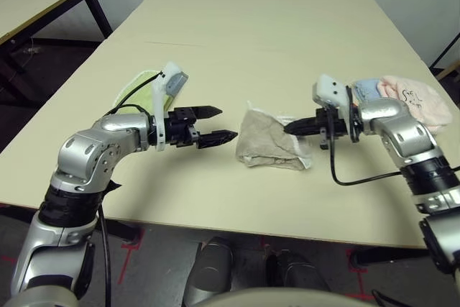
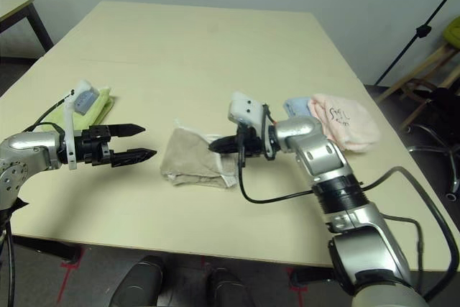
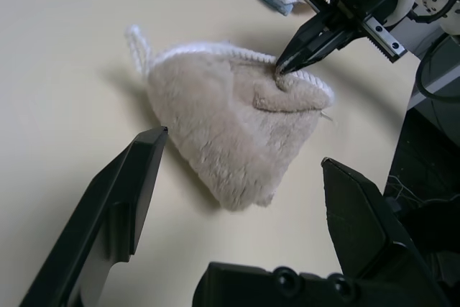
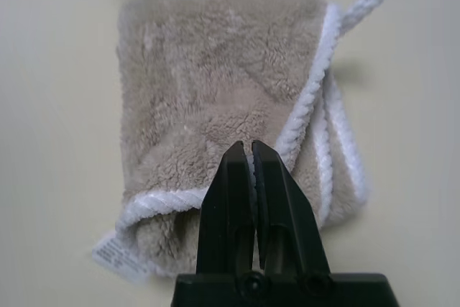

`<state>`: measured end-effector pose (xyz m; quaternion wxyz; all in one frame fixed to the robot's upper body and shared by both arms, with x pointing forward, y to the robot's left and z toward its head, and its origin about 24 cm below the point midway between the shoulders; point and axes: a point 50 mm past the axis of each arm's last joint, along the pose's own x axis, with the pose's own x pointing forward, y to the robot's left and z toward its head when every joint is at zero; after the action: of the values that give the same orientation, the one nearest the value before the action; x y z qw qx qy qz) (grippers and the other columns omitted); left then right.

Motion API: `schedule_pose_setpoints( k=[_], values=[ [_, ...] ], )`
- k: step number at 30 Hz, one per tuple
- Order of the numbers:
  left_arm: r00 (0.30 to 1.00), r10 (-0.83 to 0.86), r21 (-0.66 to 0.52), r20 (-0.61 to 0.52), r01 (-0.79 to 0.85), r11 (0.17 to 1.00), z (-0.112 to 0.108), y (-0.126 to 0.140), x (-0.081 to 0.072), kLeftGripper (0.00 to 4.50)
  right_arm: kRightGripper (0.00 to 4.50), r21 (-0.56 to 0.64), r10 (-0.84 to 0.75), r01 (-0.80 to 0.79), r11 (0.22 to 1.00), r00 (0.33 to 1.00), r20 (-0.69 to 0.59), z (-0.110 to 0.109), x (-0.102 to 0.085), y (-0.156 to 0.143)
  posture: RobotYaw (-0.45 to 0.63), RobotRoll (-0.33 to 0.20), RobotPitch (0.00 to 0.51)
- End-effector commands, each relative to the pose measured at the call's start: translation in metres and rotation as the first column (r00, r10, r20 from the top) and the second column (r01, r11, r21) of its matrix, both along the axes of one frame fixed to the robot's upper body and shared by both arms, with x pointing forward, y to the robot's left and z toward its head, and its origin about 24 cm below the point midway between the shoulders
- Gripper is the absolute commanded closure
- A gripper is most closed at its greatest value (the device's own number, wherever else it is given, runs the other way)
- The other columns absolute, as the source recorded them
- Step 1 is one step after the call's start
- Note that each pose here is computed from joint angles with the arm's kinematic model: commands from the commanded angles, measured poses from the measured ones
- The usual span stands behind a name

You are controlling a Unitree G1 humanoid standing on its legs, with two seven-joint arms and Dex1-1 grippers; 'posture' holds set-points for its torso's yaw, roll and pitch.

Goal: Fold the towel and set it aside.

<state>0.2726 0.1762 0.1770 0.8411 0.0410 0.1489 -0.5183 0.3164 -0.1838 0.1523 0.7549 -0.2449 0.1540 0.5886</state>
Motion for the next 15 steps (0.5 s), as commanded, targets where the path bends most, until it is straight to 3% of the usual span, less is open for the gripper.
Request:
schedule_pose_setpoints(
  k=[1, 4, 7, 14, 15],
  values=[
    [1.0, -0.023, 0.001, 0.002, 0.023, 1.0, 0.002, -0.003, -0.001, 0.0, 4.45, -0.062, -0.013, 0.016, 0.998, 0.999, 0.047, -0.002, 0.004, -0.009, 0.21, 0.0, 0.093],
    [1.0, -0.026, 0.002, 0.001, 0.026, 1.0, 0.002, -0.003, -0.001, 0.0, 3.76, -0.107, -0.026, 0.04, 0.994, 0.991, 0.131, 0.0, 0.012, -0.014, 0.21, 0.0, 0.092],
    [1.0, -0.031, 0.002, 0.001, 0.031, 1.0, 0.003, -0.004, -0.001, 0.0, 2.74, -0.141, 0.004, 0.035, 0.989, 0.963, 0.27, 0.003, 0.02, -0.012, 0.21, 0.0, 0.09],
    [0.999, -0.038, 0.002, 0.001, 0.038, 0.999, 0.003, -0.006, 0.0, 0.0, 0.12, -0.134, 0.024, 0.02, 0.991, 0.948, 0.319, 0.01, 0.026, -0.015, 0.21, 0.0, 0.09],
    [0.999, -0.037, 0.0, 0.001, 0.037, 0.999, 0.004, -0.006, 0.0, 0.0, 0.03, -0.136, 0.021, 0.024, 0.99, 0.948, 0.318, 0.011, 0.026, -0.017, 0.21, 0.0, 0.09]
  ],
)
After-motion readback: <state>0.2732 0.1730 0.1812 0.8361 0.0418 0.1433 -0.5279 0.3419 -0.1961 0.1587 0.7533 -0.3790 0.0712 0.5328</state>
